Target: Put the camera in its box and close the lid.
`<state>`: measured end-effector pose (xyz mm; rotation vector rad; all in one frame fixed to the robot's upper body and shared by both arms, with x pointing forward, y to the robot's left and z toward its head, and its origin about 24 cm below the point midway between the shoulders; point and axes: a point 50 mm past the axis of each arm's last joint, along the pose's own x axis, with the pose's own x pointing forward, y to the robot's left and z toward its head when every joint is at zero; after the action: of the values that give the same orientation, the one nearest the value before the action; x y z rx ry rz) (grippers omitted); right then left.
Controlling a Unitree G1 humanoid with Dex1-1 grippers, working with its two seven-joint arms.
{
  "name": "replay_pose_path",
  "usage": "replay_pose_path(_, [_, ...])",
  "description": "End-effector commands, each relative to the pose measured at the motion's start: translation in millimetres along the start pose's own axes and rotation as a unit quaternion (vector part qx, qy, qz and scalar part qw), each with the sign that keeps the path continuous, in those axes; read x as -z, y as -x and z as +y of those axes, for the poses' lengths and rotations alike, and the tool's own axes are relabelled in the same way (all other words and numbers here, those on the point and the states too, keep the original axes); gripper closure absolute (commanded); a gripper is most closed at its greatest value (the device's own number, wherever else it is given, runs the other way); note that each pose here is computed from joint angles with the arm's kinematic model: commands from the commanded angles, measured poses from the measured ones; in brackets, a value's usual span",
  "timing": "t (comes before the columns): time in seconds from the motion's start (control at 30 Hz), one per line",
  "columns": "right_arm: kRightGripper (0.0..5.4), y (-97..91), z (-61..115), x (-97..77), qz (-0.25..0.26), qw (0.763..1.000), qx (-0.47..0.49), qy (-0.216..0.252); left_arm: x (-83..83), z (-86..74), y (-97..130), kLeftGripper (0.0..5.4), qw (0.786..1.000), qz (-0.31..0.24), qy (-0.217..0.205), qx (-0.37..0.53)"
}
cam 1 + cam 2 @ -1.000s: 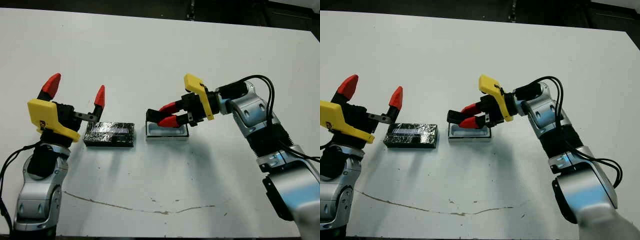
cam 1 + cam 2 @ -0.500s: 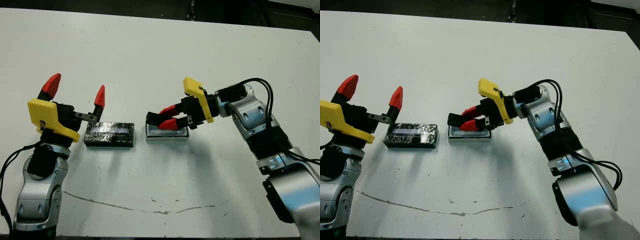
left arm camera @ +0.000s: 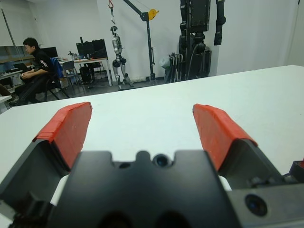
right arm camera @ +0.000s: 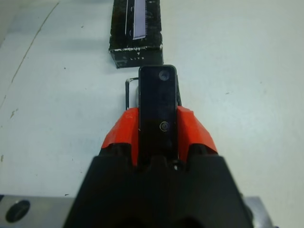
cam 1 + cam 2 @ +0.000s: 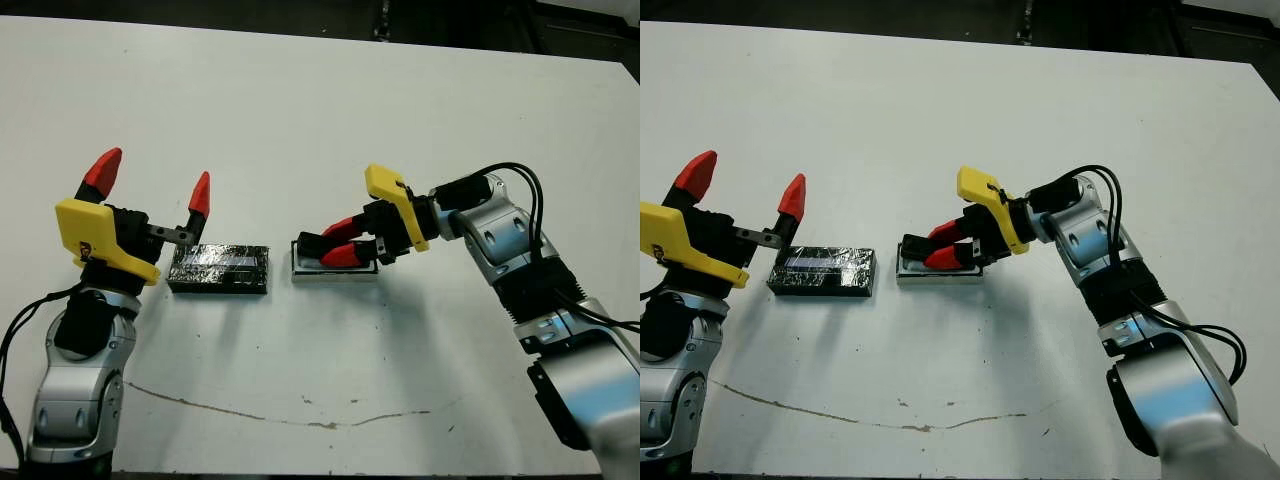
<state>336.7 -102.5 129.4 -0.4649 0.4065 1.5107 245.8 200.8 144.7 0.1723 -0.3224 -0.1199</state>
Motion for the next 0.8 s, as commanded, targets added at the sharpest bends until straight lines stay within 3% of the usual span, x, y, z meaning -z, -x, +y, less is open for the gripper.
replay_pose_path(0.03, [3.73,4.7,1.3,10.8,0.020,1.000,0.007,-0.021,3.0,0.0,3.4,0.00,1.000,0.009,0.001,0.000])
replay_pose_path(0.47, [3.73,17.2,-0.6,12.6,0.033,0.999,0.027,-0.010,2.9,-0.9,3.4,0.00,1.000,0.009,0.006,0.005])
replay_pose_path(0.7, [3.73,17.2,0.2,10.8,0.072,0.997,0.022,-0.005,2.5,-1.7,3.4,0.00,1.000,0.010,0.004,0.006])
replay_pose_path(0.8, [3.32,14.9,0.1,10.8,0.065,0.998,0.019,-0.007,3.2,-1.6,3.6,0.00,1.000,0.009,0.008,0.005])
